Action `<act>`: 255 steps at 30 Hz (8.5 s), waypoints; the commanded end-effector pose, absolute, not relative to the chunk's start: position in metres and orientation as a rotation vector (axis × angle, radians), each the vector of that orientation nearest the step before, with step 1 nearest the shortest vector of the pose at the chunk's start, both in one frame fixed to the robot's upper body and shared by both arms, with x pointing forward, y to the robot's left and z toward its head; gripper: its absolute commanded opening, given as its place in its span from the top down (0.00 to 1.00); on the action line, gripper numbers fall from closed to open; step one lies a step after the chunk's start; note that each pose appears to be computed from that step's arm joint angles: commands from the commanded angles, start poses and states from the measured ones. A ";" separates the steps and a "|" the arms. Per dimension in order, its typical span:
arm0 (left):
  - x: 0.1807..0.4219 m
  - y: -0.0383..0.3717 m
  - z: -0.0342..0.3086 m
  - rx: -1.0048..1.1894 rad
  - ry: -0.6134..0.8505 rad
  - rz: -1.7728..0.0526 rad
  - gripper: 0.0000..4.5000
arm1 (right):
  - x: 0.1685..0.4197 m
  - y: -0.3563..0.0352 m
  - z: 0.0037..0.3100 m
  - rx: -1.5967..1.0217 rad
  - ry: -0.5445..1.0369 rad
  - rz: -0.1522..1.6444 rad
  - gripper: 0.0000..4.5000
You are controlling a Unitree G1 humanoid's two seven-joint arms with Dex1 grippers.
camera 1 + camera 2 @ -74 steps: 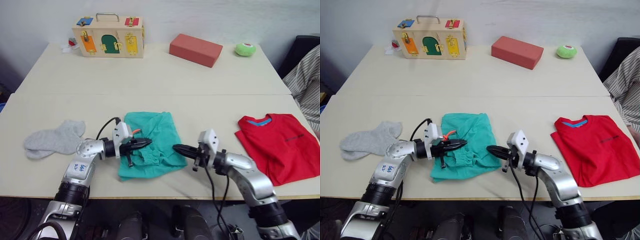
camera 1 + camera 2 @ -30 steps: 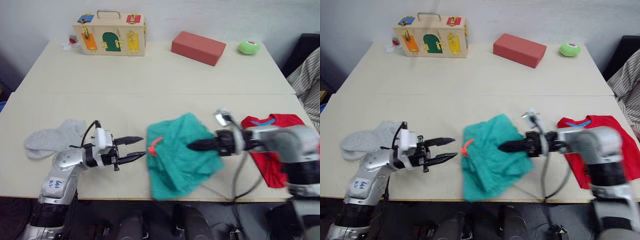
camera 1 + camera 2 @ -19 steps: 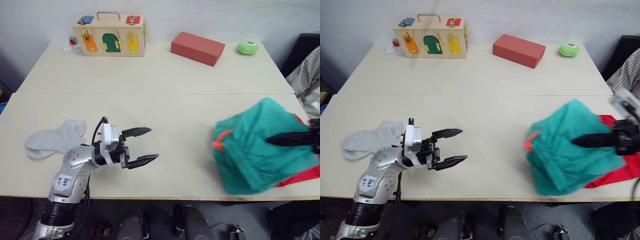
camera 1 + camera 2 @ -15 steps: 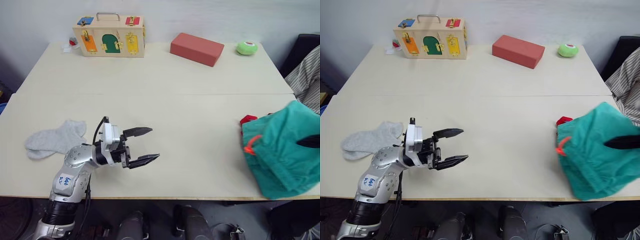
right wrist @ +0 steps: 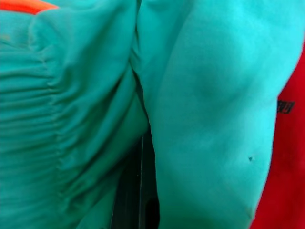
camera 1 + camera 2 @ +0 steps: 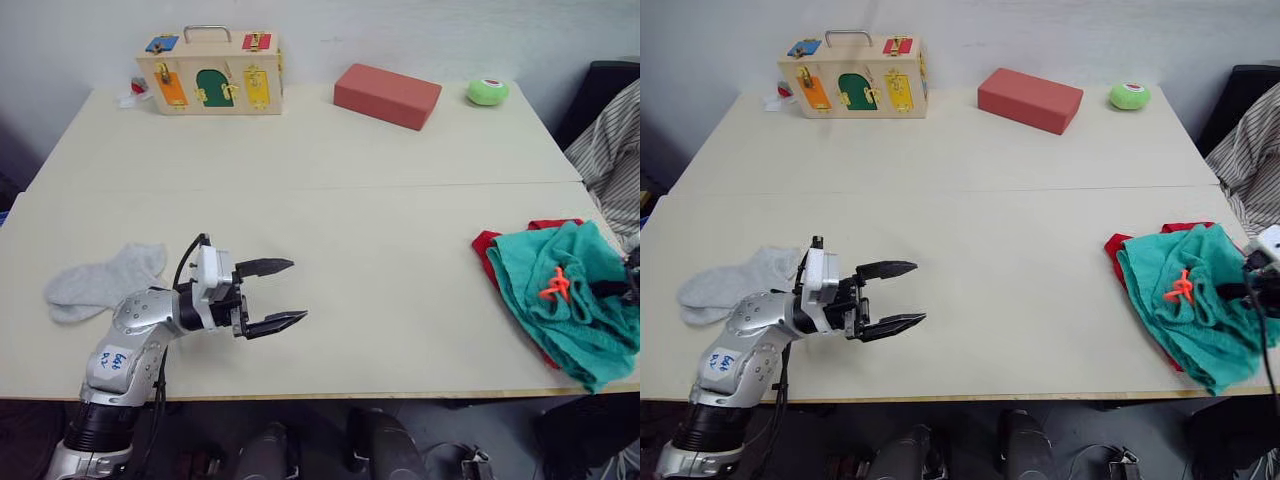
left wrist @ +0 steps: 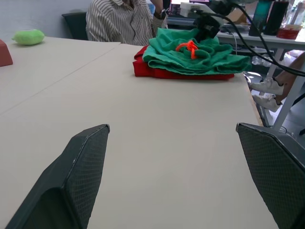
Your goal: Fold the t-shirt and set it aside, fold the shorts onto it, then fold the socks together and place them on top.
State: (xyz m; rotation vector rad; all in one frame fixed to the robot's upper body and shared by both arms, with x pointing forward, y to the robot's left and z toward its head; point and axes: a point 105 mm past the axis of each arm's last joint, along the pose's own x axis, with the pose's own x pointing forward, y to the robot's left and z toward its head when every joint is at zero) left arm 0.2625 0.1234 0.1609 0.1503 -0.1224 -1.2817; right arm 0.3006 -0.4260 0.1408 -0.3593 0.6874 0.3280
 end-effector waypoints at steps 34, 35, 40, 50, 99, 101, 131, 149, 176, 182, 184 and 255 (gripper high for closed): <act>0.140 0.413 0.117 0.276 0.171 -0.034 0.00 | 0.244 -0.154 0.139 -0.435 -0.210 1.038 0.01; 0.135 0.419 0.114 0.271 0.189 -0.010 0.00 | 0.244 -0.153 0.139 -0.423 -0.209 1.043 0.01; 0.136 0.430 0.115 0.180 0.230 0.064 0.00 | 0.236 -0.137 0.153 -0.330 -0.264 1.101 0.01; 0.233 0.356 0.125 0.402 0.465 -0.306 0.00 | 0.229 -0.114 0.175 -0.262 -0.295 1.172 0.01; 0.271 0.058 0.086 0.361 0.394 -1.329 0.99 | 0.222 -0.166 0.152 -0.333 -0.055 0.981 0.00; 0.272 0.057 0.087 0.338 0.404 -1.332 0.99 | 0.223 -0.165 0.154 -0.330 -0.055 0.977 0.00; 0.202 0.372 0.113 0.390 0.334 -0.356 0.01 | 0.219 -0.118 0.178 -0.275 -0.254 1.232 0.00; 0.252 0.312 0.087 0.561 0.413 -0.719 0.28 | 0.222 -0.124 0.169 -0.306 -0.225 1.236 0.00; 0.298 0.151 0.229 0.457 -0.238 -1.326 0.99 | 0.225 -0.169 0.174 -0.394 -0.152 1.041 0.00; 0.306 0.098 0.255 0.413 -0.361 -1.494 0.99 | 0.223 -0.171 0.177 -0.399 -0.156 1.007 0.00; 0.302 0.079 0.259 0.399 -0.399 -1.578 0.99 | 0.221 -0.170 0.177 -0.398 -0.157 0.996 0.00; 0.400 0.148 0.163 0.483 0.285 -1.187 0.00 | 0.229 -0.097 0.076 -0.093 0.376 0.982 0.00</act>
